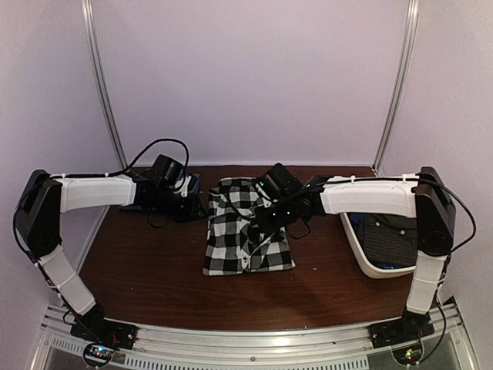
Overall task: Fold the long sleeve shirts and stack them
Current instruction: Adjust the 2/3-rectangle-folded shirt at the center of the board.
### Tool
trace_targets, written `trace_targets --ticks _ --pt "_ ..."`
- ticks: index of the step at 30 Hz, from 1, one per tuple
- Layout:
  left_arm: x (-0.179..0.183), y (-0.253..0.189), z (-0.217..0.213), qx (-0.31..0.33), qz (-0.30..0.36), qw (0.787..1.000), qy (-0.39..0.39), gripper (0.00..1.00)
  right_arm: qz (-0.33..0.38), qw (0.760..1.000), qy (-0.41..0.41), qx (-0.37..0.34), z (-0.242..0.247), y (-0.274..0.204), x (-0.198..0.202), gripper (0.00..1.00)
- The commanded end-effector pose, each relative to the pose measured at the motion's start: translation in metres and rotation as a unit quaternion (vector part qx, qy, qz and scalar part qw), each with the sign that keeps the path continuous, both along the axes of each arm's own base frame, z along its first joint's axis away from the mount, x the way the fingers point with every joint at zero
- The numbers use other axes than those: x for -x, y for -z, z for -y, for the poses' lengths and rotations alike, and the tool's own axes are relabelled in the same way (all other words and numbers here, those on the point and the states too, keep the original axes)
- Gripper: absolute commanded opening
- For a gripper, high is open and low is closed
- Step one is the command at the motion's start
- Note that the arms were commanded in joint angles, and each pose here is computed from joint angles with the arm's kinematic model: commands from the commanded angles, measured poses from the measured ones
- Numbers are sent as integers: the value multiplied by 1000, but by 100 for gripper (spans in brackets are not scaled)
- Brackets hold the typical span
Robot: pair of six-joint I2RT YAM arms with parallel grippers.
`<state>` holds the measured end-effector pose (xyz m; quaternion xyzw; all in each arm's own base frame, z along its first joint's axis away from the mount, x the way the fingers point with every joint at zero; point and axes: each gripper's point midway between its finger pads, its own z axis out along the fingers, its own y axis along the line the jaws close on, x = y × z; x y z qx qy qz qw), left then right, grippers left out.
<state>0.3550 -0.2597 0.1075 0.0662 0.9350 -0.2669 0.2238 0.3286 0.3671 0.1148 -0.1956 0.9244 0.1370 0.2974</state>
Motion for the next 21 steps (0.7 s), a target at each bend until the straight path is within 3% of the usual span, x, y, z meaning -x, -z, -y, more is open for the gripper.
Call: trace_targets --ticks 1,9,14,17,21 --pt "-2 -16 2 26 25 999 6 35 15 999 28 17 4 -6 -44 0" --pt "1 -19 14 57 28 998 26 35 2 998 53 15 8 13 -101 5" --pt "7 -26 36 64 40 996 49 37 24 998 51 -2 10 -14 -102 44" --pt "10 -28 56 64 45 995 65 40 46 997 55 -14 18 -38 -98 51" --pt "14 -26 84 46 49 995 76 42 60 996 59 -24 32 -60 -85 49"
